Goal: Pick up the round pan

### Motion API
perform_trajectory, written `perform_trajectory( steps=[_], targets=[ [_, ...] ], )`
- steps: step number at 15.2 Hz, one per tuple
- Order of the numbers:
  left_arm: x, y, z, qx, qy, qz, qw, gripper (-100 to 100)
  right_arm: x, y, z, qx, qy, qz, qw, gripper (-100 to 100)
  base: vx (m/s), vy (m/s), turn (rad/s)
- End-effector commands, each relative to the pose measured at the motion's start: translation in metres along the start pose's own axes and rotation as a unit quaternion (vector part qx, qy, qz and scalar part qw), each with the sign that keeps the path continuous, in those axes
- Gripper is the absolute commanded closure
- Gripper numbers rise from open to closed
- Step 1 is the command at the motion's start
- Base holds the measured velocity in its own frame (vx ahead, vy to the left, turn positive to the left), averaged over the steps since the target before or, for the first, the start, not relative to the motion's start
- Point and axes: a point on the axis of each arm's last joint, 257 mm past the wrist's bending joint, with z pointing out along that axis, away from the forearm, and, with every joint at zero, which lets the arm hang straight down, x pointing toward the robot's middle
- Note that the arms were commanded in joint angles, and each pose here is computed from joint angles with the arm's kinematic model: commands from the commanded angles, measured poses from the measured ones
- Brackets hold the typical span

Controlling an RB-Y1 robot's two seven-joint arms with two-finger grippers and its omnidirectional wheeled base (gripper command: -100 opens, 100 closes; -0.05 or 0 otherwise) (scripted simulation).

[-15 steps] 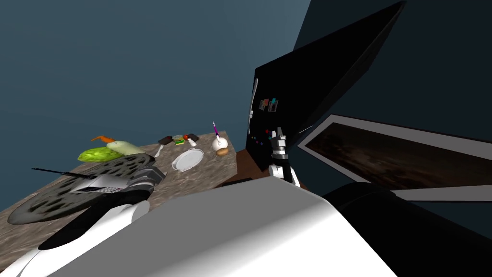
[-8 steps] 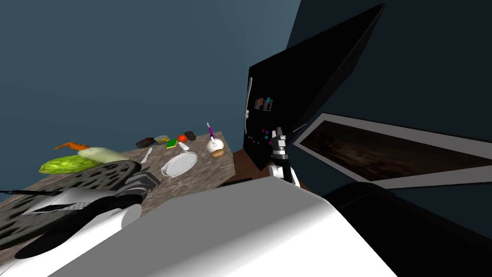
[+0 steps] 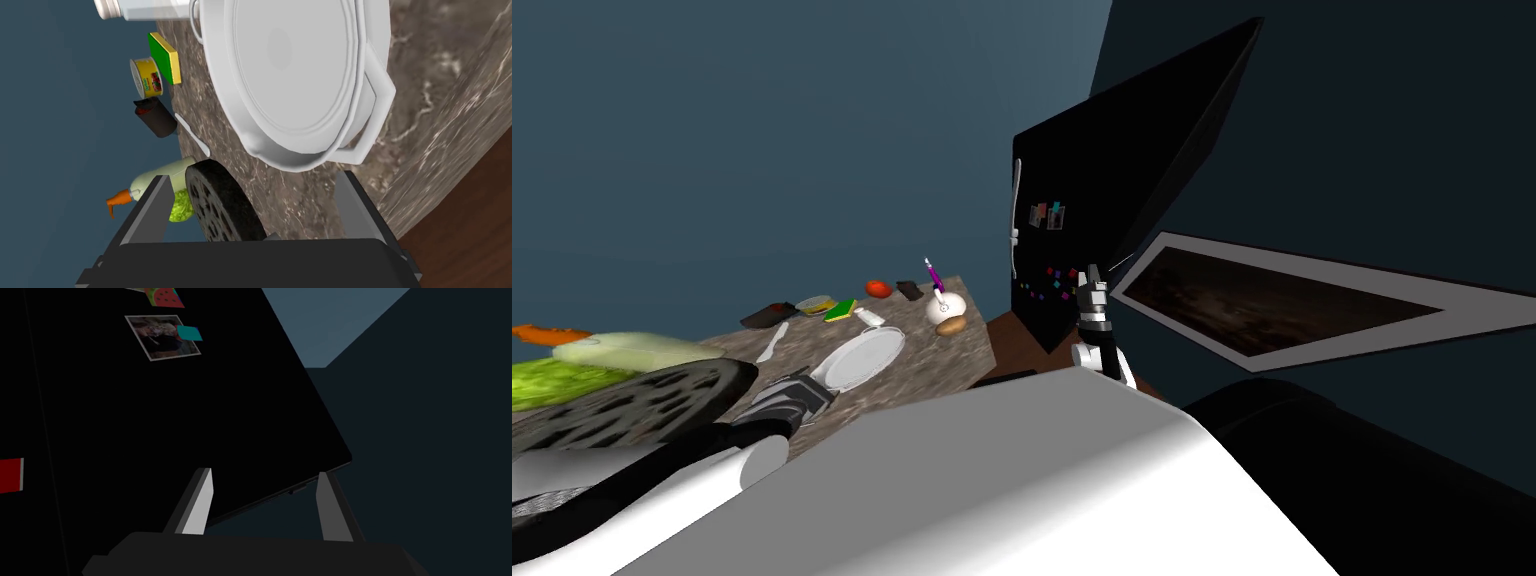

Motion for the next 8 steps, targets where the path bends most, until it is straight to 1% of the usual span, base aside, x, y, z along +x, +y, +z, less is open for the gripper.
perform_trajectory(
  steps=[1, 2, 3, 4, 5, 7, 8],
  targets=[
    [-0.009, 0.011, 0.000, -0.020, -0.010, -0.009, 0.9997, -100, 0.000, 0.000, 0.000, 0.000, 0.000, 0.000, 1.0000, 0, 0.027, -0.043, -0.155],
    [-0.017, 0.018, -0.002, -0.034, -0.020, -0.020, 0.9990, -100, 0.000, 0.000, 0.000, 0.000, 0.000, 0.000, 1.0000, 0, 0.032, -0.040, -0.167],
    [-0.018, 0.020, -0.003, -0.037, -0.021, -0.020, 0.9989, -100, 0.000, 0.000, 0.000, 0.000, 0.000, 0.000, 1.0000, 0, 0.030, -0.035, -0.115],
    [-0.025, 0.028, -0.005, -0.052, -0.030, -0.031, 0.9977, -100, 0.000, 0.000, 0.000, 0.000, 0.000, 0.000, 1.0000, 0, 0.031, -0.040, -0.149],
    [-0.025, 0.029, -0.005, -0.053, -0.030, -0.031, 0.9977, -100, 0.000, 0.000, 0.000, 0.000, 0.000, 0.000, 1.0000, 0, 0.030, -0.037, -0.119],
    [-0.038, 0.044, -0.011, -0.079, -0.046, -0.050, 0.9945, -100, 0.000, 0.000, 0.000, 0.000, 0.000, 0.000, 1.0000, 0, 0.037, -0.036, -0.175],
    [-0.038, 0.045, -0.011, -0.081, -0.047, -0.050, 0.9944, -100, 0.000, 0.000, 0.000, 0.000, 0.000, 0.000, 1.0000, 0, 0.042, -0.031, -0.143]
  ],
)
